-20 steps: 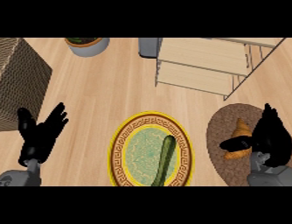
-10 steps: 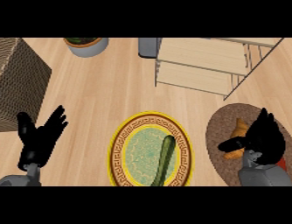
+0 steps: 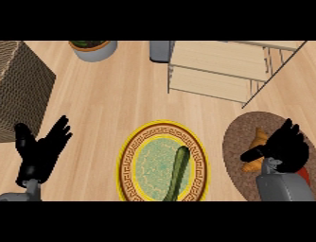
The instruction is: Pick the croissant from the placemat and place it in the tiered shelf
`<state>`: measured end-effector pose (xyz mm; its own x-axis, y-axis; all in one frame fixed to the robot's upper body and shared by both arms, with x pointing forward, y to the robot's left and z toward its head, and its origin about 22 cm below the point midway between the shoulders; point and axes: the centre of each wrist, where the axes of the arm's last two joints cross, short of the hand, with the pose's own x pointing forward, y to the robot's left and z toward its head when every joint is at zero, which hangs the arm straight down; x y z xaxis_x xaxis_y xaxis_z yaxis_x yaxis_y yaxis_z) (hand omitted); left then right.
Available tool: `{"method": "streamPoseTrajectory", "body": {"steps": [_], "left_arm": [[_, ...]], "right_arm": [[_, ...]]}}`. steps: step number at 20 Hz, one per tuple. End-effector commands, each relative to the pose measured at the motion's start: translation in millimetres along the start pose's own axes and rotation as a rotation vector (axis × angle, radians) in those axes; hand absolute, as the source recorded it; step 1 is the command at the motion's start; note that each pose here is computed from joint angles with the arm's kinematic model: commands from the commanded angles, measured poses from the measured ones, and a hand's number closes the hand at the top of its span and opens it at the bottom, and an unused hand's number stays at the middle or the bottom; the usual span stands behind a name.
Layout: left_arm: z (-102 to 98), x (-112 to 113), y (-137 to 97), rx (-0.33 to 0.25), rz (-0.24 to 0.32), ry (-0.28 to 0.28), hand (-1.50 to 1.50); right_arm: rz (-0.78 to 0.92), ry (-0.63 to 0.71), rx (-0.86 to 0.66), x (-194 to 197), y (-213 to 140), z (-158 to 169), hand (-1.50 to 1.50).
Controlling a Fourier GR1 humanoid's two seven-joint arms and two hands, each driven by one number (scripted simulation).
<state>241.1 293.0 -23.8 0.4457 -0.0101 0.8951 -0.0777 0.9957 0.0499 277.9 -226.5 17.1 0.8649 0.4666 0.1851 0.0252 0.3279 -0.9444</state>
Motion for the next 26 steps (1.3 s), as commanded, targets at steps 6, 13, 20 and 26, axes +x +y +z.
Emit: {"method": "streamPoseTrajectory", "body": {"steps": [6, 13, 20, 26], "left_arm": [[-15.0, -1.5, -9.7, 0.008, -0.017, -0.010, 0.00], [-11.8, 1.7, -6.3, -0.004, -0.008, -0.015, 0.00], [-9.4, -2.0, -5.4, 0.004, -0.008, -0.014, 0.00], [-1.7, -4.1, -16.0, -0.007, 0.003, 0.001, 0.00]], "right_arm": [[-0.060, 0.064, -0.018, -0.3, 15.8, -5.4, -1.50], [0.257, -0.033, 0.211, -6.3, 43.7, -16.3, 1.50], [0.038, -0.127, 0.143, 2.2, 57.8, -1.4, 1.50], [-0.018, -0.270, 0.011, 13.6, 37.3, 32.3, 1.50]]}}
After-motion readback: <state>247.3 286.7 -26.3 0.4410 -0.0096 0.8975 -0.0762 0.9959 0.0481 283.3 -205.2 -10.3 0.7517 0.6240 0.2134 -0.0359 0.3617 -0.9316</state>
